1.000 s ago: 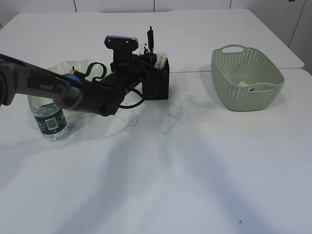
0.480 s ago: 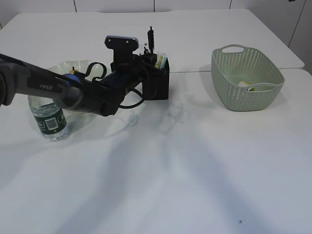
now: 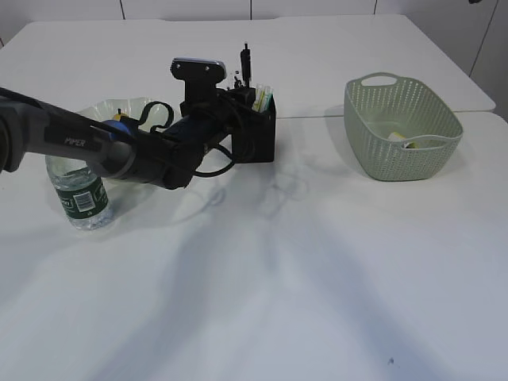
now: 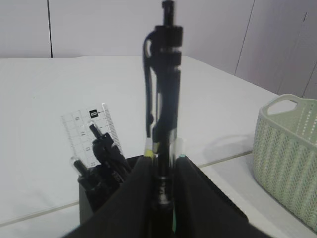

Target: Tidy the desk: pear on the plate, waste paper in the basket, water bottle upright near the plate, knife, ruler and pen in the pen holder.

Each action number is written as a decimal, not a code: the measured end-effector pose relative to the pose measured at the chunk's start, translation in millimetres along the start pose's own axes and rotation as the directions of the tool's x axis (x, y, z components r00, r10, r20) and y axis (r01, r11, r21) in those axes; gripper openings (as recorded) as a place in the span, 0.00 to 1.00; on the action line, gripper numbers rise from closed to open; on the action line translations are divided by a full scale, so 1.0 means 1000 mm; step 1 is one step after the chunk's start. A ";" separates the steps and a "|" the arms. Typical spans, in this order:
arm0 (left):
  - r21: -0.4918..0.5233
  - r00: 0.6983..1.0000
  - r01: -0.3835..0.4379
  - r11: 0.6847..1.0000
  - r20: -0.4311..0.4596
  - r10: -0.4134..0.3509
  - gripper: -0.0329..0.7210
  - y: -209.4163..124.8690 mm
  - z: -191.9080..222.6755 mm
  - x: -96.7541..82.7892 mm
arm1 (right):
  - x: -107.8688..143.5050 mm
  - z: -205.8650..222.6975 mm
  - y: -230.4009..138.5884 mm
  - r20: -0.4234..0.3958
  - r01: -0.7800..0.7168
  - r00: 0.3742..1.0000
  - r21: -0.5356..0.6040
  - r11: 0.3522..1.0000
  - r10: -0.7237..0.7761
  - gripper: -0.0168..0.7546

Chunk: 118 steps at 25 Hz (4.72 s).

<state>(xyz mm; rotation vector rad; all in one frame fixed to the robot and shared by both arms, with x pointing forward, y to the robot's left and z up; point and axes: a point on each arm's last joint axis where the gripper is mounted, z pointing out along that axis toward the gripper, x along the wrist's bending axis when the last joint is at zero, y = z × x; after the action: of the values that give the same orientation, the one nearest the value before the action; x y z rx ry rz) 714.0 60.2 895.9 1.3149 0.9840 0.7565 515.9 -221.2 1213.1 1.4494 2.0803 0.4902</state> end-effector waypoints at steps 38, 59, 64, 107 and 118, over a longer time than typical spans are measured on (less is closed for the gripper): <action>0.003 0.999 -0.029 1.000 0.027 0.029 0.17 0.000 0.000 -0.002 | 0.000 0.000 0.000 0.000 0.000 1.000 0.000 1.000 0.000 0.41; 0.008 0.999 -0.018 1.000 0.028 0.018 0.36 0.004 0.000 -0.003 | 0.000 0.000 0.000 0.000 0.000 1.000 0.000 1.000 0.000 0.41; 0.059 0.998 -0.052 0.997 0.034 0.050 0.36 0.025 -0.002 -0.003 | 0.000 0.000 0.000 0.000 0.000 1.000 0.000 1.000 0.000 0.41; 0.245 0.954 -0.102 0.964 -0.249 0.165 0.36 0.354 -0.220 0.028 | -0.002 -0.012 -0.003 0.000 -0.050 0.999 -0.028 0.998 0.050 0.41; 0.326 0.911 -0.108 0.939 -0.347 0.225 0.36 0.396 -0.342 0.010 | -0.042 -0.150 -0.066 0.130 -0.139 0.971 -0.380 0.915 0.202 0.41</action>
<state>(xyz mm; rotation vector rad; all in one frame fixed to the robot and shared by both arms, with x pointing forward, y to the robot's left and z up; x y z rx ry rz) 441.2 266.8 1292.5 1.5652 1.3487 1.0534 385.0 -281.7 1302.2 1.3969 1.6310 0.7571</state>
